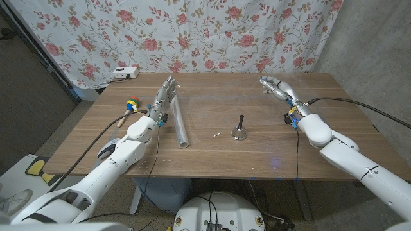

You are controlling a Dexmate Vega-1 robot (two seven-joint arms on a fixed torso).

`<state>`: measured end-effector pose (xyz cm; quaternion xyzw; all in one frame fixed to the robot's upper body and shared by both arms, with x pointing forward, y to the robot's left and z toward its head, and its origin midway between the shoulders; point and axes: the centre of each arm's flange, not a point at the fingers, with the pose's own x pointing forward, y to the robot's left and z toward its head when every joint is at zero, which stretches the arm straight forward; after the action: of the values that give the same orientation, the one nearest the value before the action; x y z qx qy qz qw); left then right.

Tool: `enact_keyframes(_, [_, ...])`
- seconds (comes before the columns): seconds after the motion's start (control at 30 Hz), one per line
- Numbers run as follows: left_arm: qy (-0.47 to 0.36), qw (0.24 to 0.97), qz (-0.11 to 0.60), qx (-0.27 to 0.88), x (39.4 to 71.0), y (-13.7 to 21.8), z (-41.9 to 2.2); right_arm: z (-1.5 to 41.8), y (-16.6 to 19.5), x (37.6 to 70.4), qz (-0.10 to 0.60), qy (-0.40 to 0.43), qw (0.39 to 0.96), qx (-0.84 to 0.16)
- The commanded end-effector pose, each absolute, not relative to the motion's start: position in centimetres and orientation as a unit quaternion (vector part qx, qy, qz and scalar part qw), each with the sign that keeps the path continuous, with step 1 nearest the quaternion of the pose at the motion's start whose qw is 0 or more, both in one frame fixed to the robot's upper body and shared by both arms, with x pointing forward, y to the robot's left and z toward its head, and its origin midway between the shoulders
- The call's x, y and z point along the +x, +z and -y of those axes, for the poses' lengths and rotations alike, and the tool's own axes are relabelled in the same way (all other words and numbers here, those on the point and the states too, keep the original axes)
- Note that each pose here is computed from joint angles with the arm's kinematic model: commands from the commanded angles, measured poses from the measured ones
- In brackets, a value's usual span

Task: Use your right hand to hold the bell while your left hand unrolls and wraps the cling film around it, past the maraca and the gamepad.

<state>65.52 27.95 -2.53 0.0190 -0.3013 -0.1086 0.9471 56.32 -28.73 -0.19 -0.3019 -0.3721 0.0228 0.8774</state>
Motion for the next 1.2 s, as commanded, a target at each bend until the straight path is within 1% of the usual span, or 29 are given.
enact_keyframes(0.03, [-0.113,0.947,0.301,0.017,65.6,-2.6,-27.9,29.0,-0.4,55.6,0.374,0.003,0.873,-0.313])
enact_keyframes(0.33, [-0.111,0.945,0.308,0.021,65.2,-2.1,-28.3,28.9,-0.3,54.7,0.382,-0.003,0.863,-0.329])
enact_keyframes(0.83, [-0.114,0.947,0.3,0.019,65.4,-2.4,-28.3,28.3,-0.5,53.7,0.387,-0.002,0.848,-0.362])
enact_keyframes(1.2, [-0.119,0.947,0.299,0.021,65.5,-2.3,-27.8,28.1,-0.8,53.0,0.386,-0.007,0.83,-0.403])
